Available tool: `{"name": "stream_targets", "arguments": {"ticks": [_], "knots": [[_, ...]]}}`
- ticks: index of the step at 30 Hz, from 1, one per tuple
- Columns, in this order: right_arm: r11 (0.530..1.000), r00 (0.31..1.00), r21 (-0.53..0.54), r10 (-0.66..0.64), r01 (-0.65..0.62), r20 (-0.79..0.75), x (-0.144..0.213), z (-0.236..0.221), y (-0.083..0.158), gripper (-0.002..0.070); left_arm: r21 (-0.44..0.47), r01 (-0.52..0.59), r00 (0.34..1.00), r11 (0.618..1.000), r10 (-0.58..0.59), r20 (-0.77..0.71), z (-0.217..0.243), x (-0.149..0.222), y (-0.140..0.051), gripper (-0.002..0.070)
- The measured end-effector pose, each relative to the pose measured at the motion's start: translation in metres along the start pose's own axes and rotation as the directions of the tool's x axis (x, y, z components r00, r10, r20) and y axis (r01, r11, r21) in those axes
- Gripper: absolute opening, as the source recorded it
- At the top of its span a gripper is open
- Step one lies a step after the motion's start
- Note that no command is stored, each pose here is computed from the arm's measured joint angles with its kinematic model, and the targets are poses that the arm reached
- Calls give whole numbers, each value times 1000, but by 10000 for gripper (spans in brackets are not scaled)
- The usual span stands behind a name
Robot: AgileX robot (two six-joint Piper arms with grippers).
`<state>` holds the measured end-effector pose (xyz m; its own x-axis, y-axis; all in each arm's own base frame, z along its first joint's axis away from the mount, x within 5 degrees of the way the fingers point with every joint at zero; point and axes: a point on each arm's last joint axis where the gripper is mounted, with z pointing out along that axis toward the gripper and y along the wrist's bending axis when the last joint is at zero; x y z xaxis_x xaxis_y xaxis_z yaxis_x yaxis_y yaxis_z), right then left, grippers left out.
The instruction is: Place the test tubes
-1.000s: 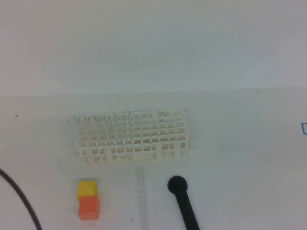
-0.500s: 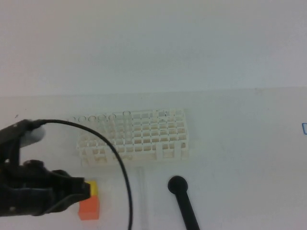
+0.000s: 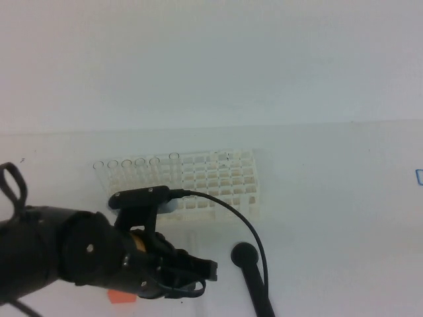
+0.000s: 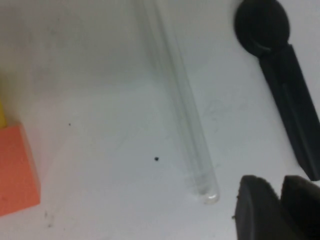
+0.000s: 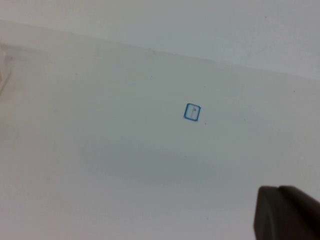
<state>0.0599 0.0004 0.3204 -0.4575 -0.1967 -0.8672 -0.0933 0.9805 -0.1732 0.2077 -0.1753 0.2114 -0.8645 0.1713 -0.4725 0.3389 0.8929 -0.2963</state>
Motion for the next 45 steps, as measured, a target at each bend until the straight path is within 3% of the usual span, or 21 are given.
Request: {"name": "stream_targets", "arguments": {"ticks": [6, 10, 21, 29, 40, 45], "knots": [[1000, 1000, 0, 0, 0, 0, 0, 0, 0, -1, -25, 66, 996, 998, -67, -54, 24, -11, -3, 312], [1000, 1000, -4, 7, -7, 1, 0, 0, 0, -1, -47, 78, 991, 996, -83, -106, 39, -12, -3, 367], [1000, 1000, -8, 15, -15, 2, 0, 0, 1, -1, -96, 91, 975, 991, -108, -195, 66, -1, 3, 381], [1000, 1000, -8, 15, -15, 2, 0, 0, 1, -1, -138, 2, 978, 990, -31, -207, 70, 7, -10, 381], [1000, 1000, -8, 15, -15, 2, 0, 0, 1, -1, -224, -26, 975, 974, -25, -222, 78, 10, -6, 380], [1000, 1000, -8, 15, -15, 2, 0, 0, 1, -1, -233, -27, 975, 972, -26, -221, 78, 10, -5, 333]]}}
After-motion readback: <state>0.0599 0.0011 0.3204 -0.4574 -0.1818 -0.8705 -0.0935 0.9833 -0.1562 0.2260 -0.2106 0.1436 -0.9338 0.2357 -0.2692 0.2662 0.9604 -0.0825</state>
